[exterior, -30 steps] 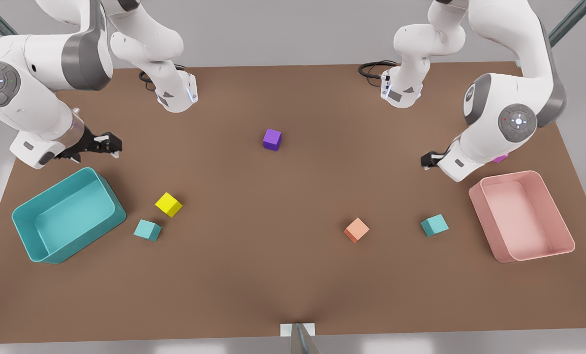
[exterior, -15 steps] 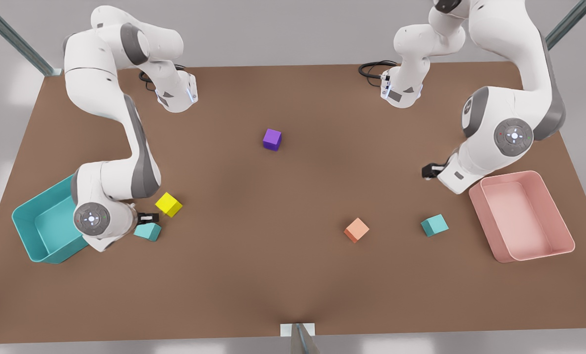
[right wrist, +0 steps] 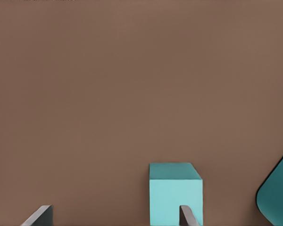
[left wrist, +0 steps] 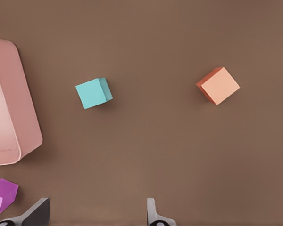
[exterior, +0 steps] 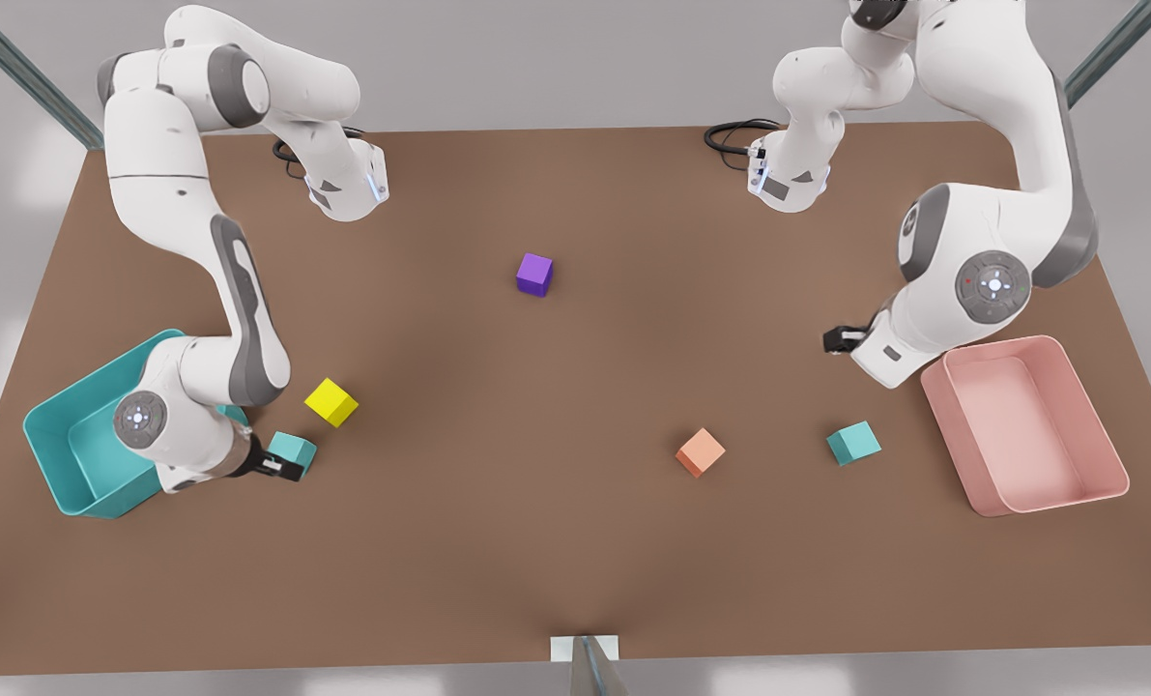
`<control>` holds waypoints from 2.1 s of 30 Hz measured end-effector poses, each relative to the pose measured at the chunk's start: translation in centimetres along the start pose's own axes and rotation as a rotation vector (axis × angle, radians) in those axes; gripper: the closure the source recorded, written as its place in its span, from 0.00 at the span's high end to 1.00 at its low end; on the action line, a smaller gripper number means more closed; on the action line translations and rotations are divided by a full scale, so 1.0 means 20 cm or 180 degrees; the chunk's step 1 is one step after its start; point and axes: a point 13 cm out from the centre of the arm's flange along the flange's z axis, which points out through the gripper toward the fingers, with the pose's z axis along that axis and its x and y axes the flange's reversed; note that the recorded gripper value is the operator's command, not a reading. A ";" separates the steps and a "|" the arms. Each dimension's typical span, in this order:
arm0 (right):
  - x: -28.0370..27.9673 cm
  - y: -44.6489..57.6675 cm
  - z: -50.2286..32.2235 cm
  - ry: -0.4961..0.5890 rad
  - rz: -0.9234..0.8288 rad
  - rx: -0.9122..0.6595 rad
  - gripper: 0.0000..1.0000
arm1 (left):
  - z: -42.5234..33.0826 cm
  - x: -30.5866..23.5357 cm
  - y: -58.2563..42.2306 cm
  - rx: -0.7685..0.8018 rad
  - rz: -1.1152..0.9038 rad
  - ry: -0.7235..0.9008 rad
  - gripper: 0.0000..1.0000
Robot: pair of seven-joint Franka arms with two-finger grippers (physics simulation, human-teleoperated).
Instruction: Stack the two blue cubes on top of each other
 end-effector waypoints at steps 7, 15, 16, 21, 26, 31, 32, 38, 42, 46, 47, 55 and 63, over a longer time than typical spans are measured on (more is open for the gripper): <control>0.04 -0.09 0.13 0.0026 0.0237 -0.0016 1.00 | 0.04 0.02 0.03 -0.0013 -0.0041 0.0110 1.00; 0.13 -0.20 0.24 0.0216 0.0370 0.0046 1.00 | 0.04 0.04 0.03 -0.0029 -0.0043 0.0183 1.00; 0.14 -0.21 0.26 0.0242 0.0368 0.0054 1.00 | 0.04 0.05 0.03 -0.0031 -0.0044 0.0194 1.00; 0.20 -0.23 0.32 0.0353 0.0352 0.0091 1.00 | 0.07 0.05 0.04 -0.0036 -0.0052 0.0253 1.00; 0.21 -0.24 0.37 0.0415 0.0350 0.0103 1.00 | 0.08 0.05 0.04 -0.0038 -0.0055 0.0278 1.00; 0.22 -0.26 0.42 0.0467 0.0352 0.0111 1.00 | 0.08 0.06 0.04 -0.0040 -0.0057 0.0284 1.00; 0.23 -0.26 0.44 0.0481 0.0353 0.0113 1.00 | 0.08 0.06 0.04 -0.0040 -0.0058 0.0286 1.00; 0.24 -0.27 0.53 0.0562 0.0359 0.0126 1.00 | 0.08 0.06 0.04 -0.0041 -0.0065 0.0297 1.00; 0.23 -0.29 0.58 0.0592 0.0377 0.0127 1.00 | 0.08 0.06 0.04 -0.0043 -0.0065 0.0305 1.00; 0.22 -0.28 0.61 0.0598 0.0378 0.0124 0.82 | 0.08 0.06 0.04 -0.0045 -0.0064 0.0308 1.00; 0.22 -0.28 0.61 0.0597 0.0378 0.0123 0.75 | 0.08 0.06 0.04 -0.0045 -0.0064 0.0309 1.00; 0.13 -0.21 0.54 0.0503 0.0344 0.0053 0.66 | 0.05 0.09 0.00 -0.0032 -0.0026 0.0305 1.00; 0.34 0.85 0.20 0.0415 -0.0341 -0.0196 0.67 | 0.03 0.12 0.01 -0.0030 -0.0052 0.0394 1.00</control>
